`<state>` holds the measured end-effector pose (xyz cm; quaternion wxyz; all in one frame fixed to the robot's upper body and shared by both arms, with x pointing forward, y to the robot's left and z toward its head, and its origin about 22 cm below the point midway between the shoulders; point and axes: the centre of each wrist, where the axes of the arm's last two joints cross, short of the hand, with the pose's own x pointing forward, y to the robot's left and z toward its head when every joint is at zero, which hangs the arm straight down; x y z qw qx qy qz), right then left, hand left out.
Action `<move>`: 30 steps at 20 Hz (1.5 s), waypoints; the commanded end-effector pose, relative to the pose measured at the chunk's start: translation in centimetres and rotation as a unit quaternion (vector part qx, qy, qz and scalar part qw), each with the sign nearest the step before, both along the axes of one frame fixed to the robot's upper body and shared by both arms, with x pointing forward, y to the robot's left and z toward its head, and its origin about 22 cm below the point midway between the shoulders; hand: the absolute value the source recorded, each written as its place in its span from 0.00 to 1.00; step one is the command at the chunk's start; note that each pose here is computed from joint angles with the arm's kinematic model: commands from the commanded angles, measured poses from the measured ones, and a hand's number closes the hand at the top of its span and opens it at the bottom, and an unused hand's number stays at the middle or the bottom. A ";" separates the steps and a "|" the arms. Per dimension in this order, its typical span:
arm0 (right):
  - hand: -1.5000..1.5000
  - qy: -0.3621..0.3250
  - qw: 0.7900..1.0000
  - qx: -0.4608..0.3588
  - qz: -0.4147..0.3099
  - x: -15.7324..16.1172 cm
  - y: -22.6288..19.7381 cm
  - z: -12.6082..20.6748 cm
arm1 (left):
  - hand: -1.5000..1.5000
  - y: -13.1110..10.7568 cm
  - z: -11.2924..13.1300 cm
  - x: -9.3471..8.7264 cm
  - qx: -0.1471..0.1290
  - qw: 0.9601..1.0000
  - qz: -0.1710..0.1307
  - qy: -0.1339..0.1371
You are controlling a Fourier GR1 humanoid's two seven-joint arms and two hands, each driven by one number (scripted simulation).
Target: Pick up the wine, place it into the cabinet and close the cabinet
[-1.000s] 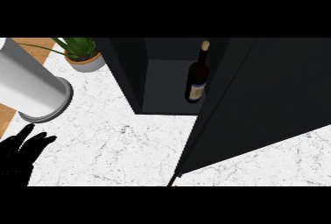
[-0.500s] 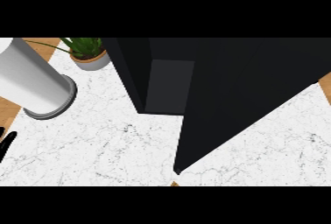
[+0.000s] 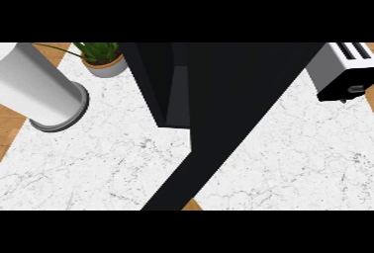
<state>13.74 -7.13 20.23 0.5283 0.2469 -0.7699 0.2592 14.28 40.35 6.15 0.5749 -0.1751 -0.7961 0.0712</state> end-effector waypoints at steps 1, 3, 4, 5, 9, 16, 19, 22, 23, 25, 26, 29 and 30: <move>1.00 -0.005 0.999 0.029 -0.042 3.7 4.4 1.6 | 0.00 1.0 1.2 0.4 -0.007 1.000 -0.016 -0.013; 1.00 -0.003 0.998 0.023 -0.060 5.2 5.6 2.8 | 0.00 1.7 0.4 -0.8 -0.011 1.000 -0.008 0.004; 1.00 0.001 0.998 0.019 -0.062 6.9 5.3 4.0 | 0.00 2.8 0.8 -0.3 0.000 1.000 -0.002 -0.002; 1.00 0.003 0.998 0.019 -0.056 7.5 5.7 4.6 | 0.00 3.6 0.7 -1.2 0.006 1.000 -0.001 0.005; 1.00 0.000 0.998 0.009 -0.063 11.5 7.6 5.7 | 0.00 4.4 1.0 -0.7 -0.004 1.000 0.000 -0.005; 1.00 0.023 0.999 -0.027 0.002 17.8 8.1 6.1 | 0.00 4.8 1.0 -1.2 0.005 1.000 0.002 -0.013; 1.00 0.082 0.987 -0.088 0.110 18.3 7.6 4.0 | 0.00 4.8 1.2 -1.0 0.005 1.000 0.003 -0.010; 1.00 0.101 0.964 -0.166 0.181 18.7 9.5 4.5 | 0.00 5.2 1.4 -0.7 0.002 1.000 -0.002 -0.013; 1.00 0.110 0.955 -0.183 0.207 19.3 8.7 3.5 | 0.00 5.9 1.7 -0.6 0.012 1.000 0.001 -0.015; 1.00 0.126 0.942 -0.204 0.236 19.6 9.5 3.4 | 0.00 6.1 1.4 -1.4 0.007 1.000 0.001 -0.009; 1.00 0.137 0.934 -0.222 0.242 20.6 9.0 1.9 | 0.00 5.6 2.0 -1.2 0.009 1.000 -0.004 -0.012; 1.00 0.158 0.931 -0.216 0.249 22.5 9.6 2.0 | 0.00 5.4 1.6 -1.0 0.004 1.000 -0.004 -0.009; 1.00 0.171 0.929 -0.207 0.255 23.2 8.8 0.3 | 0.00 6.5 2.2 -1.5 0.003 1.000 0.003 -0.013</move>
